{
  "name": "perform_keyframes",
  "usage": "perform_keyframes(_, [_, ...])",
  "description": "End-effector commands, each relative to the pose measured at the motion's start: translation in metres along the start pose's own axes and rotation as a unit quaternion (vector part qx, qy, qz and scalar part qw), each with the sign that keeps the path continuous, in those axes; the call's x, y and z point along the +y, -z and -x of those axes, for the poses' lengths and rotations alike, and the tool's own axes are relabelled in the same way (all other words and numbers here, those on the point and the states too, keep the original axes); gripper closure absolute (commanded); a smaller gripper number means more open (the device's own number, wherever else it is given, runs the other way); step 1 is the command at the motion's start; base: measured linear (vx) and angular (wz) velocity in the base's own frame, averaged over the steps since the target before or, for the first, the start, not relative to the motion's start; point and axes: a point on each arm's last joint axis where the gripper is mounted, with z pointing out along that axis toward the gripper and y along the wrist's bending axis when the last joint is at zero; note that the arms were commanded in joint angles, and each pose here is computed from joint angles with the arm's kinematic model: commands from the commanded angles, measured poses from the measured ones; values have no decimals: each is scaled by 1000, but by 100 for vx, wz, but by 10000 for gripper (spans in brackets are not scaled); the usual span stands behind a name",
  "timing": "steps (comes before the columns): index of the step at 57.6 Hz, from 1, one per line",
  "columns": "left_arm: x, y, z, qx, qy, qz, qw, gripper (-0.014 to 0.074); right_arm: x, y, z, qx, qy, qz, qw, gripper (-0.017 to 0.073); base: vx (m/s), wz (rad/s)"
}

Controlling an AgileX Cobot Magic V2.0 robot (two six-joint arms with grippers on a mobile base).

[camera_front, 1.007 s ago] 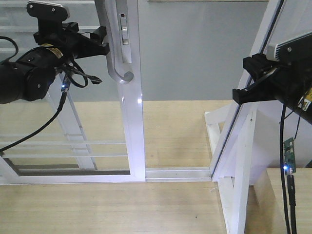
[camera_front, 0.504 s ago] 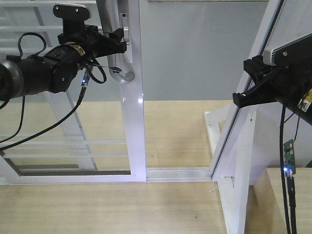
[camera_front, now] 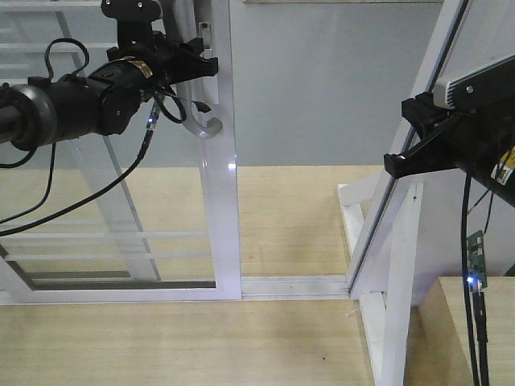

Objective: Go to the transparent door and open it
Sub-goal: 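Grasp the silver handle with the left gripper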

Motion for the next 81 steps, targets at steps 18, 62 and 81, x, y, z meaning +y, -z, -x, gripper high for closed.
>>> perform_keyframes(18, [10, 34, 69, -77, -4, 13, 997, 600, -4, 6, 22, -64, 3, -6, 998, 565, 0, 0])
perform_keyframes(62, [68, 74, 101, -37, -19, 91, 995, 600, -4, 6, 22, -65, 4, -6, 998, 565, 0, 0])
perform_keyframes(81, [71, 83, 108, -34, -59, 96, 993, 600, -4, 6, 22, -66, 3, -6, 998, 565, 0, 0])
